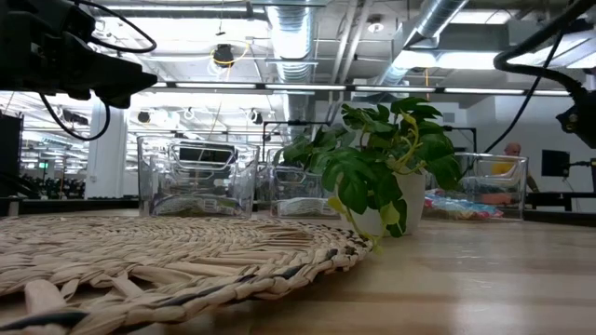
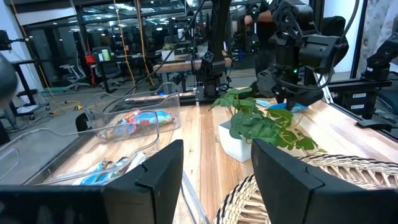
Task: Pick and place Granola Bars by type
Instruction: Put the yellow granola bar into the middle transparent bin
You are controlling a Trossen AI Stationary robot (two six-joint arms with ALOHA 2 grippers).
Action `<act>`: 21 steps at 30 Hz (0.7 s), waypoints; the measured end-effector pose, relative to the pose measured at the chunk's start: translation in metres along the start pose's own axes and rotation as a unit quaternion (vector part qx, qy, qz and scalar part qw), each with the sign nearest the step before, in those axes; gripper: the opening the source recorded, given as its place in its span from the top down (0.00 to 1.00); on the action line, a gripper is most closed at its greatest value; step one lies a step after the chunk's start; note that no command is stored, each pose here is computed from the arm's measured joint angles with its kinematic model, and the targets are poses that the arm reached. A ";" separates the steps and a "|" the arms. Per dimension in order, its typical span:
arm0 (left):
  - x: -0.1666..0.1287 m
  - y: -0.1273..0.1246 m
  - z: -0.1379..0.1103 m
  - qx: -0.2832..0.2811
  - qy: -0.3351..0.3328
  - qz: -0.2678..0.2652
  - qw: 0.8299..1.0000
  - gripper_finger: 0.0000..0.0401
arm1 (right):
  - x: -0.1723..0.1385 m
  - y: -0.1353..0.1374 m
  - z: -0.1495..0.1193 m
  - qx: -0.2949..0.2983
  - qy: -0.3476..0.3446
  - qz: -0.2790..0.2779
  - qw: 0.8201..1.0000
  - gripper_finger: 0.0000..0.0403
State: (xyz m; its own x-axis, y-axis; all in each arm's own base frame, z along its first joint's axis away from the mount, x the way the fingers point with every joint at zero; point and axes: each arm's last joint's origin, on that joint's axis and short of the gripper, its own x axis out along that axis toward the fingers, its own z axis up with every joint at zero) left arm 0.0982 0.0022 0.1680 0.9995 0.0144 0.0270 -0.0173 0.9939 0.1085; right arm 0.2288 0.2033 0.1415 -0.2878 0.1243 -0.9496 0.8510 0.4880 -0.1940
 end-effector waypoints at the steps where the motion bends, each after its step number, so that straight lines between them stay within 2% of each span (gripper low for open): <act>1: 0.000 0.000 0.000 0.000 0.000 0.000 1.000 0.54 | 0.000 0.000 0.000 0.000 0.000 0.000 1.000 0.67; 7: 0.000 0.000 0.000 0.000 0.000 0.000 1.000 0.54 | 0.000 0.000 0.000 0.000 -0.005 0.003 1.000 0.84; 13: 0.000 0.000 0.000 0.000 0.000 0.000 1.000 0.54 | 0.000 0.004 0.000 -0.024 -0.006 0.022 0.999 0.90; 17: 0.000 0.000 0.000 0.000 0.000 0.000 1.000 0.54 | -0.001 0.009 -0.001 -0.072 -0.005 0.048 0.996 0.92; 21: 0.000 0.000 0.000 0.000 0.000 0.000 1.000 0.54 | -0.002 0.017 -0.003 -0.154 -0.006 0.089 0.984 0.94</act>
State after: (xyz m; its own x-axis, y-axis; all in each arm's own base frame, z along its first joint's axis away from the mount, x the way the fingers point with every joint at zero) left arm 0.0982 0.0022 0.1681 0.9995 0.0143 0.0271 -0.0172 0.9940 0.1084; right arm 0.2425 0.2137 0.1412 -0.1401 0.2224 -0.9648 0.7138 0.6980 0.0572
